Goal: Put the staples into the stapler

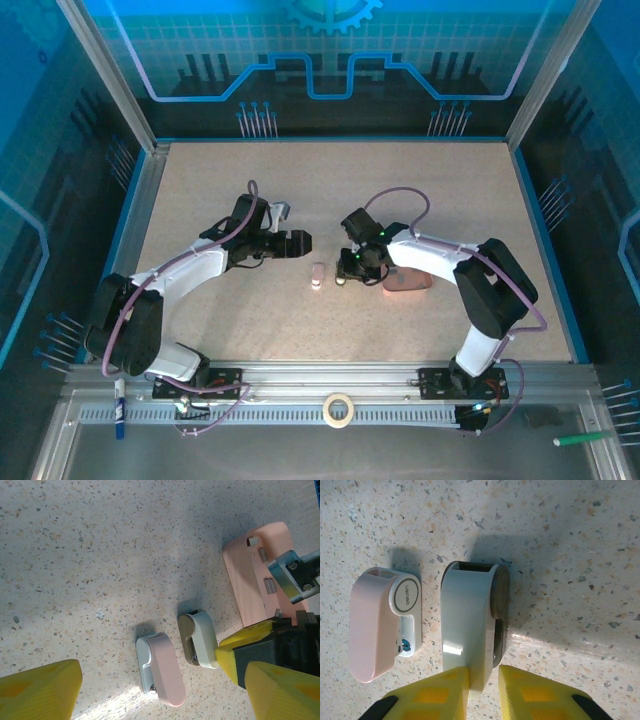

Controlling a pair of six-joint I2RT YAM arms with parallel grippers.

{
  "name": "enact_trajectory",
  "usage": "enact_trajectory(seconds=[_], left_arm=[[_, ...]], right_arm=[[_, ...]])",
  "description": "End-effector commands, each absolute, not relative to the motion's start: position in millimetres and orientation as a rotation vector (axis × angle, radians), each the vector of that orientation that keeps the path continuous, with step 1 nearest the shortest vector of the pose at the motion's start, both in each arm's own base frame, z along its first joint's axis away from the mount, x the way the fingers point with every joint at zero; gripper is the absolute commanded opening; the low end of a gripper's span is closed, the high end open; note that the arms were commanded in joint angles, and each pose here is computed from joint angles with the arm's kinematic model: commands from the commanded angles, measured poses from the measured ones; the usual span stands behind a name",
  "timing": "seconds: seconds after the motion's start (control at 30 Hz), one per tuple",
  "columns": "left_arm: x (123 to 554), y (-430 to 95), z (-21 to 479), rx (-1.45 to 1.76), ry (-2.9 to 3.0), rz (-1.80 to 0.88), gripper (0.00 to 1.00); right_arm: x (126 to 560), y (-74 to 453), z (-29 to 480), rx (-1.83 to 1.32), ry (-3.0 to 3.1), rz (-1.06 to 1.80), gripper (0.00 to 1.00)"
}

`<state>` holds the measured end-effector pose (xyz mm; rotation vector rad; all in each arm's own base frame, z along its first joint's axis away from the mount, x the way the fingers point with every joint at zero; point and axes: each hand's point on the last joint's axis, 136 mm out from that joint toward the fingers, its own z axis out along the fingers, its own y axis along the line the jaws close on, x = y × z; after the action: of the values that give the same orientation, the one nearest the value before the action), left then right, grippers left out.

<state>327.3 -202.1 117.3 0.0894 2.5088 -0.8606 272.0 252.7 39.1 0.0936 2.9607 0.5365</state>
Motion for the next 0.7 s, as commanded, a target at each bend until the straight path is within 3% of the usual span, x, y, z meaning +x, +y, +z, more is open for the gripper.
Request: enact_trajectory(seconds=[0.0, 0.23, 0.47, 0.67], left_arm=[[326, -196, 107, 0.089, 2.523, -0.834, 0.86], [326, -196, 109, 0.089, 2.515, -0.833, 0.86], [332, -193, 130, 0.111, 2.457, -0.797, 0.86], [339, -181, 159, 0.106, 2.355, -0.707, 0.88]], right_arm=[[237, 206, -11, 0.148, 3.125, 0.167, 0.22], [243, 214, -3, 0.12, 3.089, 0.208, 0.22], [277, 240, 73, -0.017, 2.881, 0.39, 0.34], [294, 244, 135, -0.09, 2.696, 0.489, 0.39]])
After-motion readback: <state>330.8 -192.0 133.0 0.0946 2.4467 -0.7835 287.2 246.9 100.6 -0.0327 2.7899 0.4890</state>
